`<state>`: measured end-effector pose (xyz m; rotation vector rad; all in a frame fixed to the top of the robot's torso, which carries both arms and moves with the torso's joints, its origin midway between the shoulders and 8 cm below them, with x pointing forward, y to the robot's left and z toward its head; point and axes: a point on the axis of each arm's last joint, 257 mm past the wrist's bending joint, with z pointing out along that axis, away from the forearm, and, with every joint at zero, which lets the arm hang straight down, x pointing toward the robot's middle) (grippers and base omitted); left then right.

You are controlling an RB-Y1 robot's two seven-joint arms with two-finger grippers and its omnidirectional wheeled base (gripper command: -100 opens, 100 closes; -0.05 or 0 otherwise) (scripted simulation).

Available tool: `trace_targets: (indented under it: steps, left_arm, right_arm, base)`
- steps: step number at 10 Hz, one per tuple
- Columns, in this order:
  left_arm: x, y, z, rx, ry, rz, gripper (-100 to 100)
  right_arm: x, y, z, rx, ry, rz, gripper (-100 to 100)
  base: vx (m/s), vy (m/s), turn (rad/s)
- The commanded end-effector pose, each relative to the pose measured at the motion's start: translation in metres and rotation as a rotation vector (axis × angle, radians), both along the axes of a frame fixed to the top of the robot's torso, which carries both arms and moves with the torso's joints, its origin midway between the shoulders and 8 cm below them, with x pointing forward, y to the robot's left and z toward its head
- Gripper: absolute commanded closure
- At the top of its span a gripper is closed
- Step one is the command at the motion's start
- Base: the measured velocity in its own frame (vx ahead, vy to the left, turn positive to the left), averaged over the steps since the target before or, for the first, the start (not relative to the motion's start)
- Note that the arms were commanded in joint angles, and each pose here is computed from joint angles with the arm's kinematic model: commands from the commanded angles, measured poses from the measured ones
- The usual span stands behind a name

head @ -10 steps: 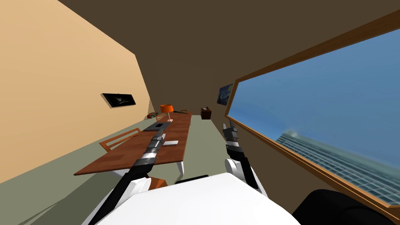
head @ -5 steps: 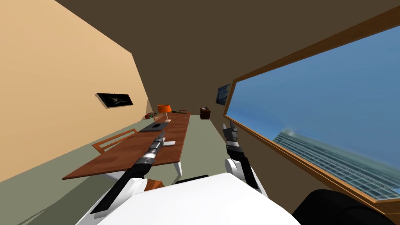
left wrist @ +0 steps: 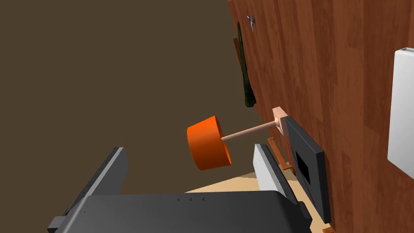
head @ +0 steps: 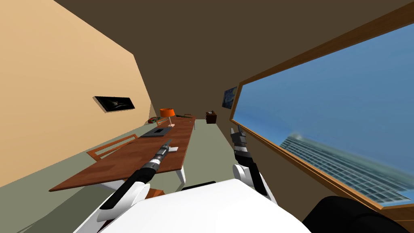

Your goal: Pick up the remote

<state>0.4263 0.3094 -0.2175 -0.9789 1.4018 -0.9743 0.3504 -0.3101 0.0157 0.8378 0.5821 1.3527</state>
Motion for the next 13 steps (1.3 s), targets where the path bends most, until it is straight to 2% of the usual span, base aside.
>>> trace_targets:
  steps: [1,2,3,4,5,6,7,8,9,10,11,12,13]
  left_arm:
    - [0.001,0.012,-0.029,0.022,0.088,-0.005,-100]
    - [-0.001,0.014,-0.037,0.023,0.110,-0.001,-100]
    - [-0.002,0.027,-0.058,0.039,0.178,0.000,-100]
    - [-0.003,0.027,-0.064,0.040,0.197,0.000,-100]
    - [-0.005,0.040,-0.082,0.056,0.262,-0.001,-100]
    - [-0.008,0.041,-0.090,0.056,0.285,0.002,-100]
    - [-0.011,0.056,-0.107,0.071,0.344,0.005,-100]
    - [-0.014,0.056,-0.114,0.071,0.370,0.005,-100]
    - [-0.018,0.073,-0.130,0.085,0.428,0.012,-100]
    - [-0.022,0.073,-0.136,0.085,0.453,0.010,-100]
    - [-0.027,0.089,-0.150,0.097,0.510,0.016,-100]
    - [-0.033,0.089,-0.159,0.096,0.547,0.015,-100]
    - [-0.041,0.107,-0.173,0.106,0.606,0.025,-100]
  right_arm:
    - [0.000,0.000,0.000,0.000,0.000,0.000,0]
    - [0.000,0.000,0.000,0.000,0.000,0.000,0]
    - [0.000,0.000,0.000,0.000,0.000,0.000,0]
    - [0.000,0.000,0.000,0.000,0.000,0.000,0]
    - [0.000,0.000,0.000,0.000,0.000,0.000,0]
    - [0.000,0.000,0.000,0.000,0.000,0.000,0]
    - [0.000,0.000,0.000,0.000,0.000,0.000,0]
    - [0.000,0.000,0.000,0.000,0.000,0.000,0]
    - [0.000,0.000,0.000,0.000,0.000,0.000,0]
    - [0.000,0.000,0.000,0.000,0.000,0.000,0]
    - [0.000,0.000,0.000,0.000,0.000,0.000,0]
    - [0.000,0.000,0.000,0.000,0.000,0.000,0]
    - [0.000,0.000,0.000,0.000,0.000,0.000,0]
  base:
    - [0.005,-0.087,-0.033]
    - [0.008,-0.077,-0.009]
    - [0.019,-0.075,-0.032]
    - [0.018,-0.061,-0.008]
    - [0.031,-0.073,-0.030]
    - [0.032,-0.065,-0.009]
    - [0.045,-0.079,-0.020]
    - [0.031,-0.063,-0.009]
    - [0.047,-0.063,-0.025]
    - [0.048,-0.048,-0.009]
    - [0.074,-0.056,-0.020]
    - [0.058,-0.041,-0.009]
    - [0.067,-0.032,-0.016]
